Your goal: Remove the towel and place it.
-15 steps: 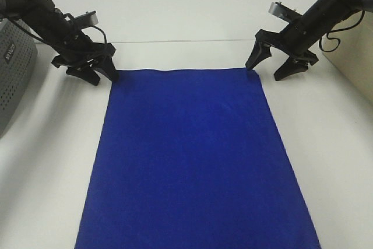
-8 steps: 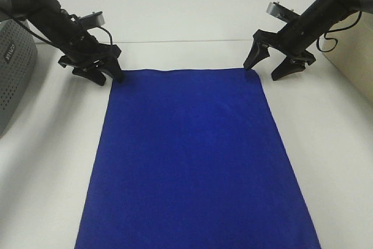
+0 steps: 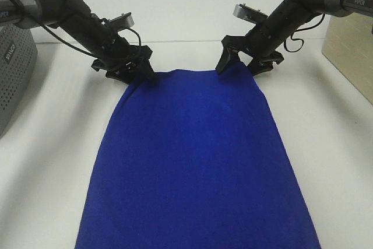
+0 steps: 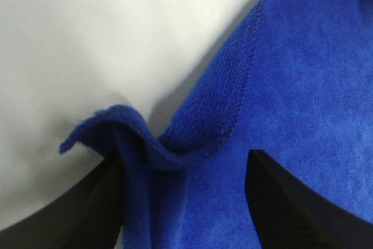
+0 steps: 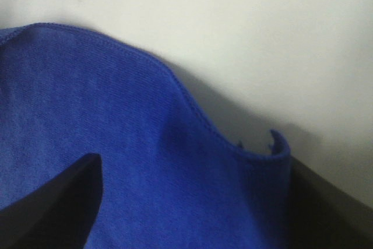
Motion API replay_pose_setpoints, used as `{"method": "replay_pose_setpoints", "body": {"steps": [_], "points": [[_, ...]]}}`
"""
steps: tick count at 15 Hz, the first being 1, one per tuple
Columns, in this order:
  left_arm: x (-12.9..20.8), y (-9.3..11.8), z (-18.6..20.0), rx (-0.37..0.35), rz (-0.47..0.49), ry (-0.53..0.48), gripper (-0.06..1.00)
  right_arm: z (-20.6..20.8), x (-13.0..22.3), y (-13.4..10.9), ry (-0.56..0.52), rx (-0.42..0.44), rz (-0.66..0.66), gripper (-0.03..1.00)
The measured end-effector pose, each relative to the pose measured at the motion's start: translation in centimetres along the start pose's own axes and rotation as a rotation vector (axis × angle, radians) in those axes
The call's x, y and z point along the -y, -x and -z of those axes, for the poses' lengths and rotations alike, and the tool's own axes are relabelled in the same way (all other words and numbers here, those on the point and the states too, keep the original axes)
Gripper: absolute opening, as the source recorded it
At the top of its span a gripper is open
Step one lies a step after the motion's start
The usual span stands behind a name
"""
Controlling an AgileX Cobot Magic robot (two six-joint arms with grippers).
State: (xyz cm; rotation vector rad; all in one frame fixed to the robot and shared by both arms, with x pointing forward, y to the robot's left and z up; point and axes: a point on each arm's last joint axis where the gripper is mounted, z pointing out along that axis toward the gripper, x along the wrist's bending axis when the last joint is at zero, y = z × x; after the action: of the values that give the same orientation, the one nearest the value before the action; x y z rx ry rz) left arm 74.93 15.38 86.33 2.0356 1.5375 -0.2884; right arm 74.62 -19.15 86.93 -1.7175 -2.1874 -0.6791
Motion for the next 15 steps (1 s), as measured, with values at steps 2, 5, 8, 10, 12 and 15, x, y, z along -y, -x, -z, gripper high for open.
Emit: {"method": "replay_pose_setpoints", "body": {"steps": [2,5,8,10,12,15], "points": [[-0.01,0.21,-0.24,0.0,-0.003,0.003,0.53,-0.31,-0.08,-0.18,0.007,0.005,0.006,0.65],[0.05,0.09,-0.41,-0.002,-0.002,0.002,0.37,-0.58,-0.01,0.32,0.006,0.024,0.007,0.39],[0.17,-0.15,-0.75,-0.006,-0.006,0.0,0.03,-0.81,0.14,0.52,-0.004,0.031,0.008,0.12],[0.17,-0.15,-0.75,-0.006,-0.036,0.0,0.02,-0.95,0.2,0.6,-0.009,0.031,0.008,0.02],[0.17,-0.15,-0.75,-0.006,-0.063,0.0,0.02,-0.93,0.14,0.6,-0.004,0.032,0.015,0.02],[-0.49,-0.06,-0.39,-0.04,-0.157,0.012,0.02,-0.53,-0.57,0.52,0.018,0.052,0.076,0.02]]}}
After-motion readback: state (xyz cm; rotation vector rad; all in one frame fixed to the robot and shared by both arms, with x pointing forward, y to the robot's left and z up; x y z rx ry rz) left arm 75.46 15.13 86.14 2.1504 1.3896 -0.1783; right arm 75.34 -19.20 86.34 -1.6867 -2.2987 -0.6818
